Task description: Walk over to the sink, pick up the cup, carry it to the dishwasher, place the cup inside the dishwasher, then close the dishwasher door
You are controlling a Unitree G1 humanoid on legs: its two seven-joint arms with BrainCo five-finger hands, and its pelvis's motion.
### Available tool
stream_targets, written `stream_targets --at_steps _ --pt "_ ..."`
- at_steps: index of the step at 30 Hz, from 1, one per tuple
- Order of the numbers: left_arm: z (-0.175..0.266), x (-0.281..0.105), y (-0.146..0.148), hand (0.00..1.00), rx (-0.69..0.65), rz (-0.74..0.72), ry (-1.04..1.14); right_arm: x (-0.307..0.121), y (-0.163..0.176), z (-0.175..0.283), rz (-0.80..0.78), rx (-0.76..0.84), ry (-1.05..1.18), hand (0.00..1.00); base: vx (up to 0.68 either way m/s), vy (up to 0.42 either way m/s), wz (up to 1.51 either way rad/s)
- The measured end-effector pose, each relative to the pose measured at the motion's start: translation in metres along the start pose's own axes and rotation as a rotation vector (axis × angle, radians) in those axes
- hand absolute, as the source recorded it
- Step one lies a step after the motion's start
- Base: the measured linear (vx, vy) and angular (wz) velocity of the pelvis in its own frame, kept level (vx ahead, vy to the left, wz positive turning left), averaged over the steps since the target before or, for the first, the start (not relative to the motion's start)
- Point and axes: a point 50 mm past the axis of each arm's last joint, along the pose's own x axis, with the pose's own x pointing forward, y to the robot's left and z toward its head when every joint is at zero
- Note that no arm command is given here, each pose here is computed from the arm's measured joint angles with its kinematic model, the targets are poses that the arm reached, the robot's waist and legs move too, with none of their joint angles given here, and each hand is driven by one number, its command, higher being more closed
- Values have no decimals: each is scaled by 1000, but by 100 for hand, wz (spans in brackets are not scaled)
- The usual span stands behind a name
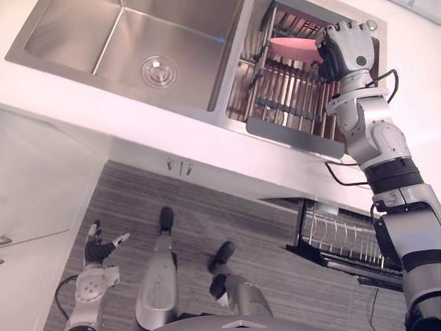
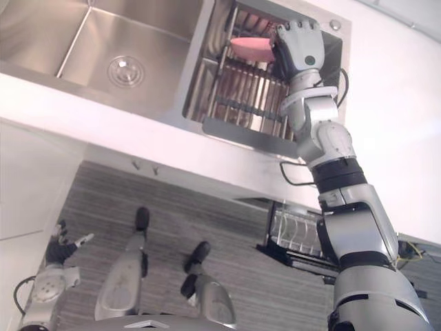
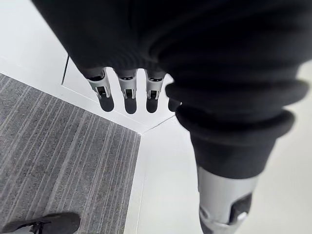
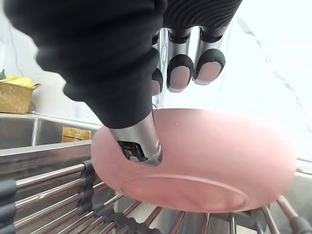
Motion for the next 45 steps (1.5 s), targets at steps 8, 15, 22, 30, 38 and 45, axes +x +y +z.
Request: stream_targets --at_steps 8,15,22,30,38,45 --pt "-1 -1 0 0 0 0 4 -1 -6 -1 -44 46 12 100 15 5 -2" --pt "-2 -1 0 0 0 -1 6 -11 5 1 92 138 8 0 15 5 0" --pt "-5 -3 0 0 2 1 19 -19 15 -2 166 166 28 0 0 0 0" --pt "-11 -5 1 0 8 3 46 -19 15 -1 164 188 18 0 0 0 0" --pt "-12 -5 1 0 8 3 48 -20 17 -1 208 188 15 0 0 0 0" --pt "-12 -5 1 0 8 2 49 -25 28 -11 275 173 72 0 3 1 3"
